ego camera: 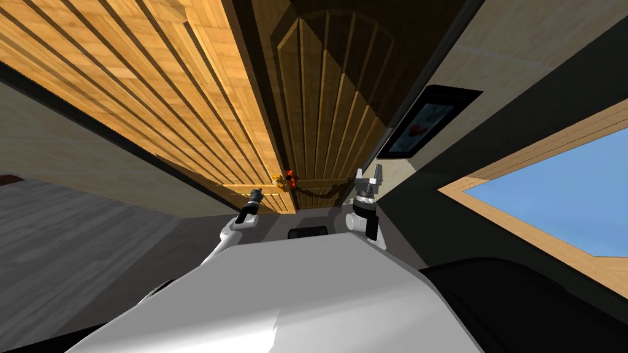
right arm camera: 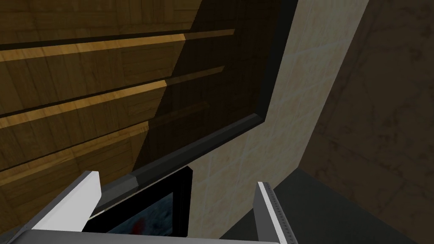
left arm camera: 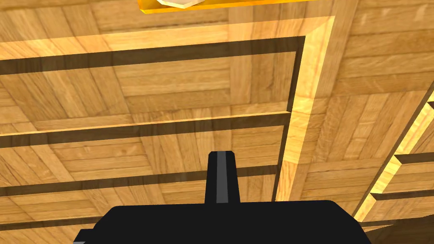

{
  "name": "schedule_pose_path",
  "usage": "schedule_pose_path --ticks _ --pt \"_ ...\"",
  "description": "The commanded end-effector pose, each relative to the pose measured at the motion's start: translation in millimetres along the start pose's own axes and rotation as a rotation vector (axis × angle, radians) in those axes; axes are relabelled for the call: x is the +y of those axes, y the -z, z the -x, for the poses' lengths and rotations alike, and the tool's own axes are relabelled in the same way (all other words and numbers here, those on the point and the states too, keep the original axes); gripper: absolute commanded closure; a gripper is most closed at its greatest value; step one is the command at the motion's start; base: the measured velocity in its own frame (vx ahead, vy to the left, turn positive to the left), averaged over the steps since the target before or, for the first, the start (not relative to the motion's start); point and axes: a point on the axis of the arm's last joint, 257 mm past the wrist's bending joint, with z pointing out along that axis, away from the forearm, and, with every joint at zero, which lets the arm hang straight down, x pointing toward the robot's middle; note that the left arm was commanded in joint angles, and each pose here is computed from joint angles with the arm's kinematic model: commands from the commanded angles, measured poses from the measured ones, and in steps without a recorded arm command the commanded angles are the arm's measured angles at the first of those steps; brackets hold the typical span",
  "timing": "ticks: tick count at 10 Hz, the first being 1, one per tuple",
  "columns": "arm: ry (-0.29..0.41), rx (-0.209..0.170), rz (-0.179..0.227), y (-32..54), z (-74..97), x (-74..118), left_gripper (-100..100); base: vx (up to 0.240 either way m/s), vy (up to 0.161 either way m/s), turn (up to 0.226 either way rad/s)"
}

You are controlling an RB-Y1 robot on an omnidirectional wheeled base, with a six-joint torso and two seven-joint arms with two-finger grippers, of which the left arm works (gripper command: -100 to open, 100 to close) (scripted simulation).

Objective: Pull the door open

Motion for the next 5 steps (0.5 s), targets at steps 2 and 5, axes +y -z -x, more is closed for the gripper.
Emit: schedule_pose_path --ticks 2,5 --pt "0.014 0.053 -0.025 -1.8 -26.7 -10.9 -100 -0.178 -0.031 -0.111" --pt "0.030 0.106 -0.046 -1.1 -51.9 -20.3 -100 -0.202 -0.043 -0.083"
